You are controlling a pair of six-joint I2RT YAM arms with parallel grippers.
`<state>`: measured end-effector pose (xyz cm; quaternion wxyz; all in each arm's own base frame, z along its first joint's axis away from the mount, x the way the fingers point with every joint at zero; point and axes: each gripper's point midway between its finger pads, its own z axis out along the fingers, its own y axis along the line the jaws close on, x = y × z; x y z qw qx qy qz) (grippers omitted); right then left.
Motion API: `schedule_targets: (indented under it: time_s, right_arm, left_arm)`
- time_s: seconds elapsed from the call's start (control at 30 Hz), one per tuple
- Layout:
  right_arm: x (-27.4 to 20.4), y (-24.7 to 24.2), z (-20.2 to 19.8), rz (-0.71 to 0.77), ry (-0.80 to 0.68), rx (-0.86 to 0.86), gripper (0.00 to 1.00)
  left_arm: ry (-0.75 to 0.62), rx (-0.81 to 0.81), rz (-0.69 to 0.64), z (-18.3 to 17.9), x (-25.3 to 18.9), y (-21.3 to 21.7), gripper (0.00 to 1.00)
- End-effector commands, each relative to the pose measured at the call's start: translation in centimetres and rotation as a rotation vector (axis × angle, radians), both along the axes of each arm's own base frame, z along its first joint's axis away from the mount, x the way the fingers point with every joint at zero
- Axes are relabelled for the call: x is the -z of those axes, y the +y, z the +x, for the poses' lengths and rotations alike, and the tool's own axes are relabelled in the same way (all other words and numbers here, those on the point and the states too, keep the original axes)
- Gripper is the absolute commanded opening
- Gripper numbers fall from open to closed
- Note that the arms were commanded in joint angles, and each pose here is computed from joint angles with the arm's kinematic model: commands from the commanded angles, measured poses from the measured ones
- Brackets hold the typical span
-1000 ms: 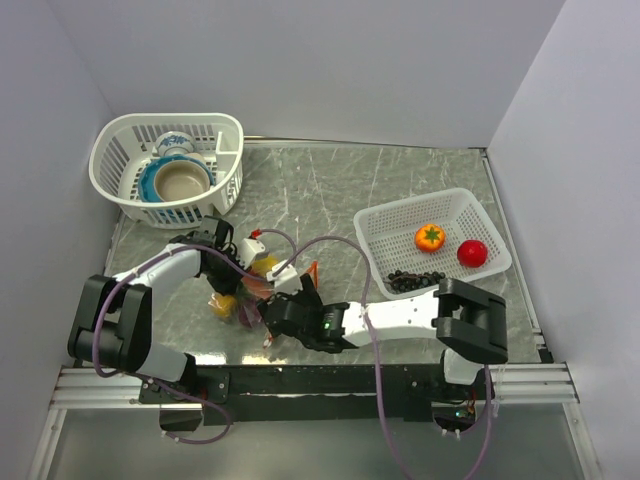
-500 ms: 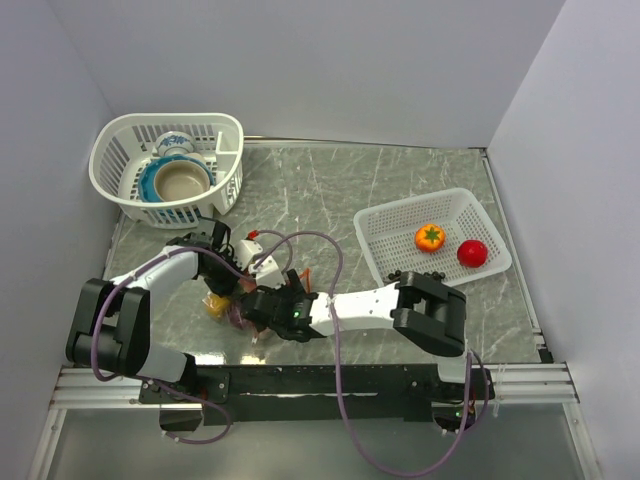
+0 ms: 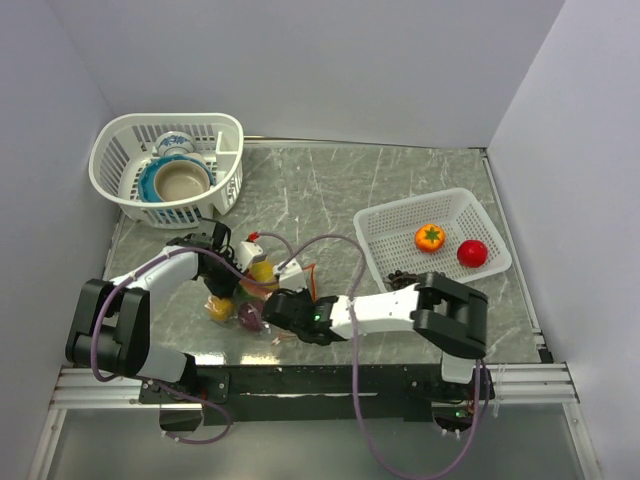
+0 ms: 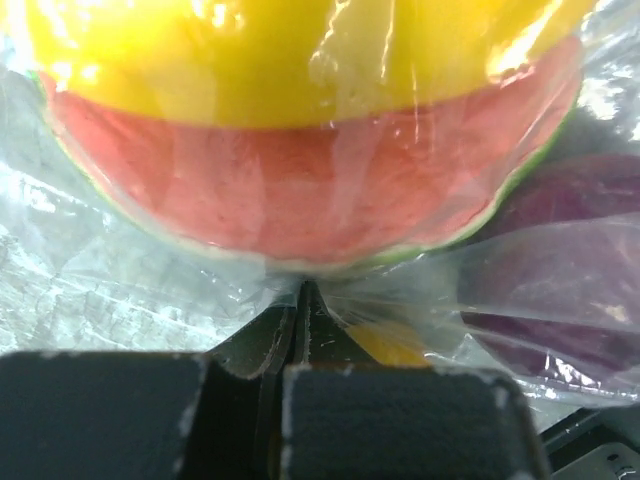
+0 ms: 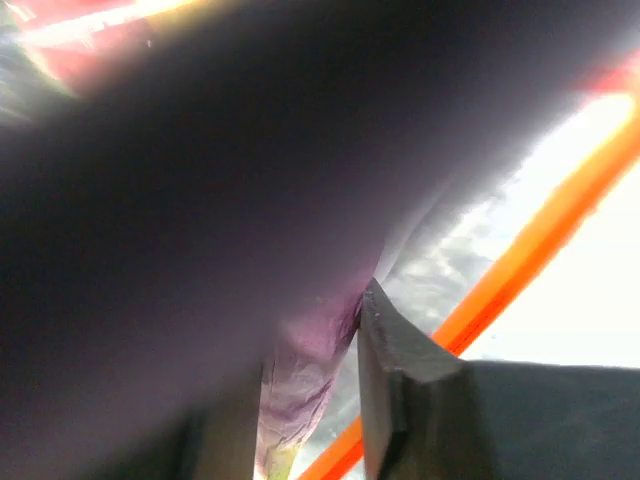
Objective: Open the zip-top bag and remove the fake food
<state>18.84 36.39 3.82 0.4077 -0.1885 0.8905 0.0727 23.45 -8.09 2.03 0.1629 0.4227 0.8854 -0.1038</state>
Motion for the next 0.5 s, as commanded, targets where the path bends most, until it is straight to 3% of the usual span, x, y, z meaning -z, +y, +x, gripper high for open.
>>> schedule_targets:
  time_s: [0.0, 0.2, 0.47]
  right_arm:
    - [-6.1, -1.0, 1.2, 0.111, -0.11, 0.031, 0.21]
    - [-13.0, -3.7, 0.8, 0.228, -0.186, 0.022, 0.21]
    - [-14.2, -8.2, -1.1, 0.32, -0.126, 0.02, 0.23]
  left_arm:
    - [0.003, 0.014, -0.005, -0.2, -0.2, -0.1, 0.01]
    - [0.007, 0.006, 0.002, -0.2, 0.1, 0.2, 0.01]
    - [0.008, 0.002, 0.001, -0.2, 0.1, 0.3, 0.01]
